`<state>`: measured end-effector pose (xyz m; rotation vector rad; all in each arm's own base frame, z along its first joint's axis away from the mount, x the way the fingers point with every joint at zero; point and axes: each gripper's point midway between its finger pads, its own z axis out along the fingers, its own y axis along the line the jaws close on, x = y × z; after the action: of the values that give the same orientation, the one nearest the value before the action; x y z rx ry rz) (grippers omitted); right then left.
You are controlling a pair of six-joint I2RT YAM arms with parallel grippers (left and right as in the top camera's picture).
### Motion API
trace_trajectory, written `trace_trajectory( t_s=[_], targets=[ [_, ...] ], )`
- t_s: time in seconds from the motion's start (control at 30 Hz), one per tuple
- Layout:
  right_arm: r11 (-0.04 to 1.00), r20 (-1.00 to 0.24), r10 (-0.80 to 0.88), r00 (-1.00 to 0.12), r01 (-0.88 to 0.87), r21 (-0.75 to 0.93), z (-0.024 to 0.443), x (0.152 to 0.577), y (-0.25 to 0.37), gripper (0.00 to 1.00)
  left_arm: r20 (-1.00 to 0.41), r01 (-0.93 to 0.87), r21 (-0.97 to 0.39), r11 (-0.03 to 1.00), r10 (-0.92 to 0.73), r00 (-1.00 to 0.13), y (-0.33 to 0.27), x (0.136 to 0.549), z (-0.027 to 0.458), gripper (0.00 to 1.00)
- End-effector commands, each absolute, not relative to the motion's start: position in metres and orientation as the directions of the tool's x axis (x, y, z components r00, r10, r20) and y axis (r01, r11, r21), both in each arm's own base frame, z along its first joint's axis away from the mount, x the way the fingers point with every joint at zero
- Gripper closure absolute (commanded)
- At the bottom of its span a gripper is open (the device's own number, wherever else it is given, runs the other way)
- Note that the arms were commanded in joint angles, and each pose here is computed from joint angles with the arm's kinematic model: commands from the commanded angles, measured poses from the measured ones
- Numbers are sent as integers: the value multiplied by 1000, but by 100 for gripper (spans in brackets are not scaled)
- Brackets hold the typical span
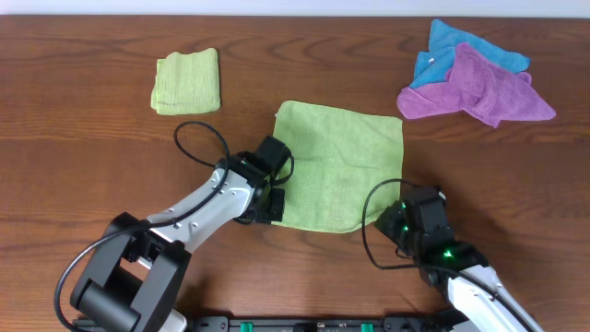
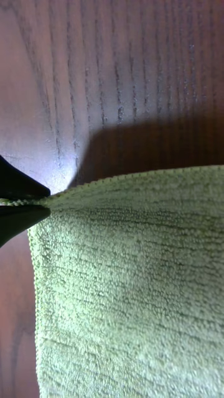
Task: Fold the cloth
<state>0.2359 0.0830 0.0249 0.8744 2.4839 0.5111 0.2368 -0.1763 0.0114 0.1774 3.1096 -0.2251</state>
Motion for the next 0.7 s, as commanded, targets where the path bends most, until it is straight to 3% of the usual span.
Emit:
trace_trajectory(
  t_s=[0.0, 0.4, 0.67],
  targets=[
    [749, -303, 631, -714, 461, 475, 24, 235, 86, 98, -99, 112, -152, 982, 98, -990, -184, 258, 34, 94],
    [787, -421, 595, -685, 390, 478, 38, 256, 81, 99, -264, 103, -108, 989, 71, -962, -189, 303, 63, 94],
    [791, -537, 606, -587, 372, 485, 58, 282, 62, 98, -368, 62, -164, 985, -3, -930, -201, 329, 74, 94]
  ],
)
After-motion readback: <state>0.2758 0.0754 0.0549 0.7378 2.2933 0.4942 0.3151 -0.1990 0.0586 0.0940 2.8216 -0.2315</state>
